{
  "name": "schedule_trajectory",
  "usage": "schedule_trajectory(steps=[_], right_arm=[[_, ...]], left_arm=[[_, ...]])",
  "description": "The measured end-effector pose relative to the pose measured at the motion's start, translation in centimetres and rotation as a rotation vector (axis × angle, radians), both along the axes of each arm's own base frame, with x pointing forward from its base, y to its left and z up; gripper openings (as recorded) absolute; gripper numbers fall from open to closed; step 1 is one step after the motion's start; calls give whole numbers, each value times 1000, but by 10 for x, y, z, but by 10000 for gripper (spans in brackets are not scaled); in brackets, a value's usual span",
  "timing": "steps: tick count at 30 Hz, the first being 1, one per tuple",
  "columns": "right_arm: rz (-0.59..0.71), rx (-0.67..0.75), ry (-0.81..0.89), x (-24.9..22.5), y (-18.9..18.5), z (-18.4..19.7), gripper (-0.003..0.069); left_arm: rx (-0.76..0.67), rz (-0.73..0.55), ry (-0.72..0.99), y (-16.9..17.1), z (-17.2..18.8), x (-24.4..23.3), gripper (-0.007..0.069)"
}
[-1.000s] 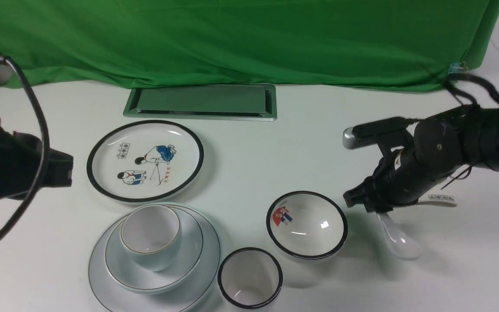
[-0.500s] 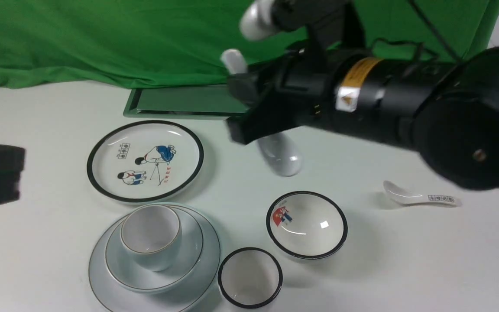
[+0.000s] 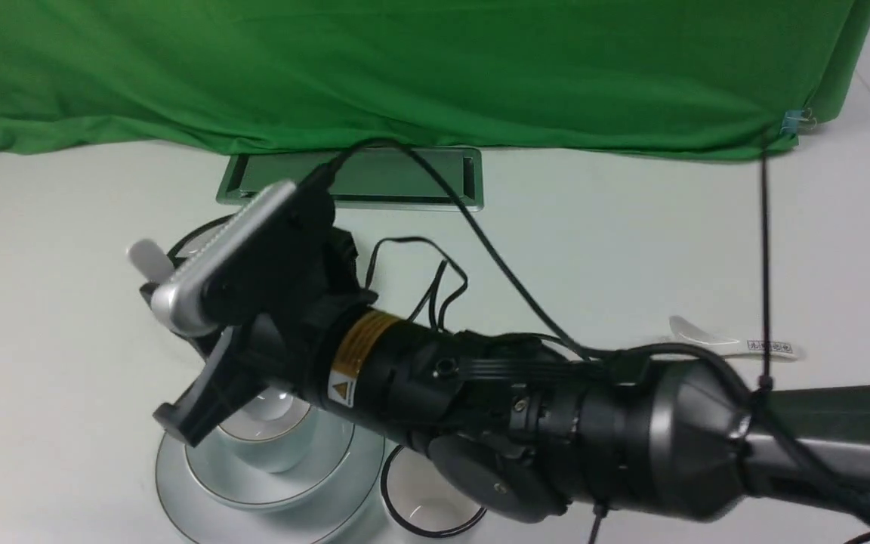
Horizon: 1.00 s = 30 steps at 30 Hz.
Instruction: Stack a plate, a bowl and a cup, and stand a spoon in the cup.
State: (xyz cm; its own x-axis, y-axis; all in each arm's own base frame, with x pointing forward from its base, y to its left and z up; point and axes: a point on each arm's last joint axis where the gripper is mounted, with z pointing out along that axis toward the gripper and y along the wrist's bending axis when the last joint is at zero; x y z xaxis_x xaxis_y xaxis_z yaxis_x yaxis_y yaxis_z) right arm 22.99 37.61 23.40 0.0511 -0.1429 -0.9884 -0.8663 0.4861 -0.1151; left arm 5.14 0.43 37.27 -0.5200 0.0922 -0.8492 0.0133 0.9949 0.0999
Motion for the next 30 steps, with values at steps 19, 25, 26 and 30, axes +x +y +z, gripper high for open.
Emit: schedule_trajectory(steps=[19, 25, 26, 30], right_arm=[[-39, 20, -26, 13, -13, 5, 281], [-91, -82, -42, 1, -63, 88, 170], [-102, -105, -35, -4, -75, 101, 147], [-122, -127, -39, -29, -118, 132, 92]], left_arm=[[-81, 13, -45, -2, -3, -19, -29], [-88, 8, -146, -2, -30, -56, -29], [-88, 8, -163, -2, -36, -61, -29], [-91, 2, -234, -2, -55, -70, -29]])
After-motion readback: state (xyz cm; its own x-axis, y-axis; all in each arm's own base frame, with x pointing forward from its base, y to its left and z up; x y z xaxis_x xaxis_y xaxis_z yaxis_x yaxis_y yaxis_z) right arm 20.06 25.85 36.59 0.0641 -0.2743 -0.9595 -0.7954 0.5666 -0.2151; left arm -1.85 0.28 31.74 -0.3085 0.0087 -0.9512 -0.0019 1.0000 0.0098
